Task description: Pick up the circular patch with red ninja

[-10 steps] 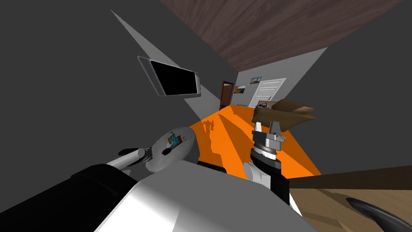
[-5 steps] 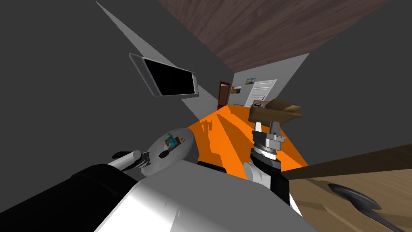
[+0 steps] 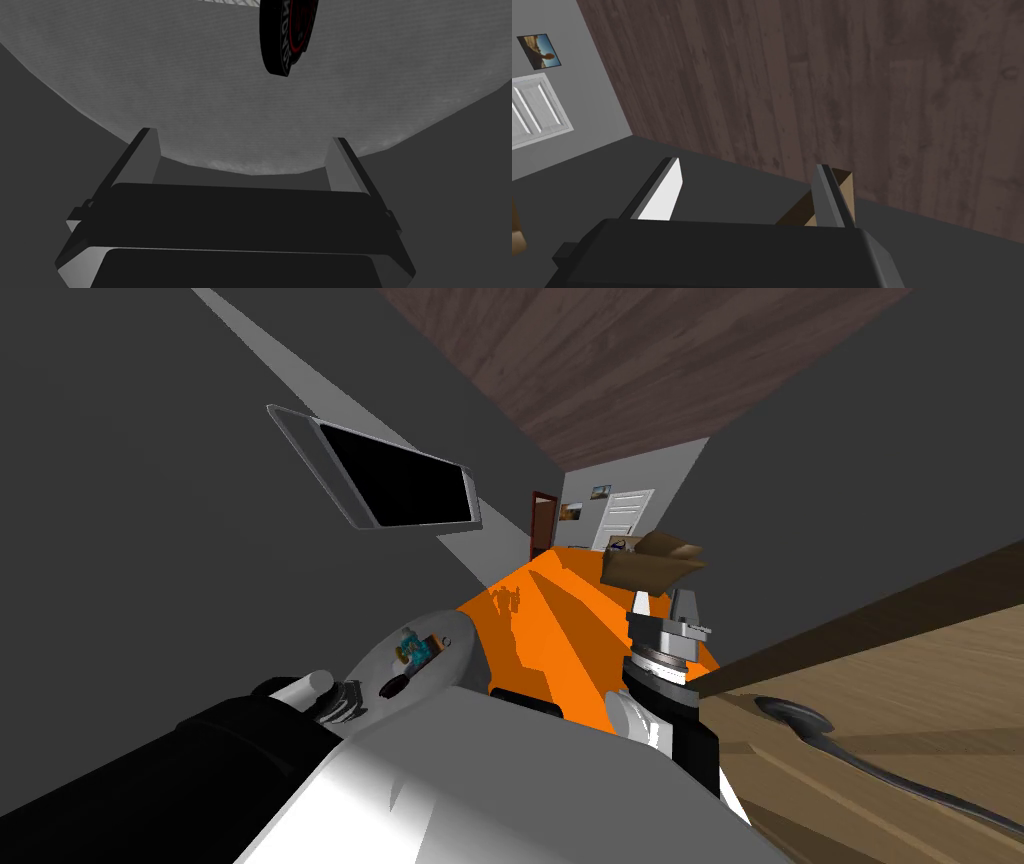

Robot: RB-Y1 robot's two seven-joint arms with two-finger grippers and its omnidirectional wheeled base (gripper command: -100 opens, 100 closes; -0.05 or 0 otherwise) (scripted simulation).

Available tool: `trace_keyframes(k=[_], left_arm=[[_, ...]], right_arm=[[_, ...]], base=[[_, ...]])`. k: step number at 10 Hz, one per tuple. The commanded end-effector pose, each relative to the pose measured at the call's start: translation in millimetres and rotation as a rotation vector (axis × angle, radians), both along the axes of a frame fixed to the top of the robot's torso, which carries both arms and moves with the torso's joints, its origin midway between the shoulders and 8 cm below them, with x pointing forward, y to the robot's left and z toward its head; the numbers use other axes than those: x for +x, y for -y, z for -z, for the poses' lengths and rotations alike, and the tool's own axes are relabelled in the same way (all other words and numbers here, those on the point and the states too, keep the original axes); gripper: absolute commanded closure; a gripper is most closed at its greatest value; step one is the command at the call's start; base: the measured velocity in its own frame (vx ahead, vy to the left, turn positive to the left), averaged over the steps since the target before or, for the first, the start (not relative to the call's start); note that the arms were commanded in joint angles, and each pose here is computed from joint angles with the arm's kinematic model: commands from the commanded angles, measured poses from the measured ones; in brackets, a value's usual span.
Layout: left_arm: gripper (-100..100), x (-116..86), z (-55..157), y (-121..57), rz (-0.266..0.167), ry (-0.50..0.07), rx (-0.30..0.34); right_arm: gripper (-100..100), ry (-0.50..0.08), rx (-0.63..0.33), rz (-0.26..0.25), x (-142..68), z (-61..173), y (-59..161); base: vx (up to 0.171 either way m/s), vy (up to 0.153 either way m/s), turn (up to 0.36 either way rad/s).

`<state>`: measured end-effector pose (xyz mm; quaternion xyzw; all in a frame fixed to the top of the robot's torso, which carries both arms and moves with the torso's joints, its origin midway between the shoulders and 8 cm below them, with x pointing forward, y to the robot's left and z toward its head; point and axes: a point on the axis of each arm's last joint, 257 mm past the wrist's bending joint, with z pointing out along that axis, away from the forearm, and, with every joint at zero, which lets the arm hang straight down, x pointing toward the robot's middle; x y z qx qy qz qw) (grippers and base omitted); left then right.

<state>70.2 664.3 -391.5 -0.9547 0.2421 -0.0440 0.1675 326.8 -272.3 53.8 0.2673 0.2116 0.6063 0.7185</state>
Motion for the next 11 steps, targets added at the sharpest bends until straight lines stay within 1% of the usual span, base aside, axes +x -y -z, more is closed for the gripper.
trace_keyframes(k=[1, 2, 3, 4, 5, 6, 7, 8, 9, 11], left_arm=[[-100, -10, 2, 5.8, -0.022, -0.01, -0.042], [-100, -22, 5, 9.6, -0.062, -0.008, -0.083], [-100, -24, 6, 13.4, -0.062, -0.016, -0.097], [-100, -36, 9, 19.3, -0.099, -0.015, -0.142], [-100, -37, 10, 21.3, -0.099, -0.019, -0.149], [-100, -47, 13, 28.4, -0.133, -0.019, -0.194], [-100, -47, 13, 29.2, -0.133, -0.02, -0.197], [-100, -57, 15, 36.9, -0.163, -0.02, -0.241], [-100, -65, 17, 44.2, -0.191, -0.019, -0.28], [-100, -77, 20, 56.6, -0.235, -0.015, -0.342]], right_arm=[[0, 0.0, 0.0, 0.0, 0, 0, 0], [0, 0.0, 0.0, 0.0, 0, 0, 0], [0, 0.0, 0.0, 0.0, 0, 0, 0], [0, 0.0, 0.0, 0.0, 0, 0, 0], [0, 0.0, 0.0, 0.0, 0, 0, 0], [0, 0.0, 0.0, 0.0, 0, 0, 0], [0, 0.0, 0.0, 0.0, 0, 0, 0], [0, 0.0, 0.0, 0.0, 0, 0, 0], [0, 0.0, 0.0, 0.0, 0, 0, 0], [0, 0.0, 0.0, 0.0, 0, 0, 0]], base=[[-0.003, 0.028, -0.126], [-0.004, 0.03, -0.27], [-0.004, 0.03, -0.104], [-0.004, 0.029, -0.196], [-0.005, 0.028, -0.117], [-0.009, 0.026, -0.256], [-0.009, 0.029, -0.096], [-0.004, 0.028, -0.153], [-0.009, 0.042, -0.326], [-0.009, 0.051, -0.247]])
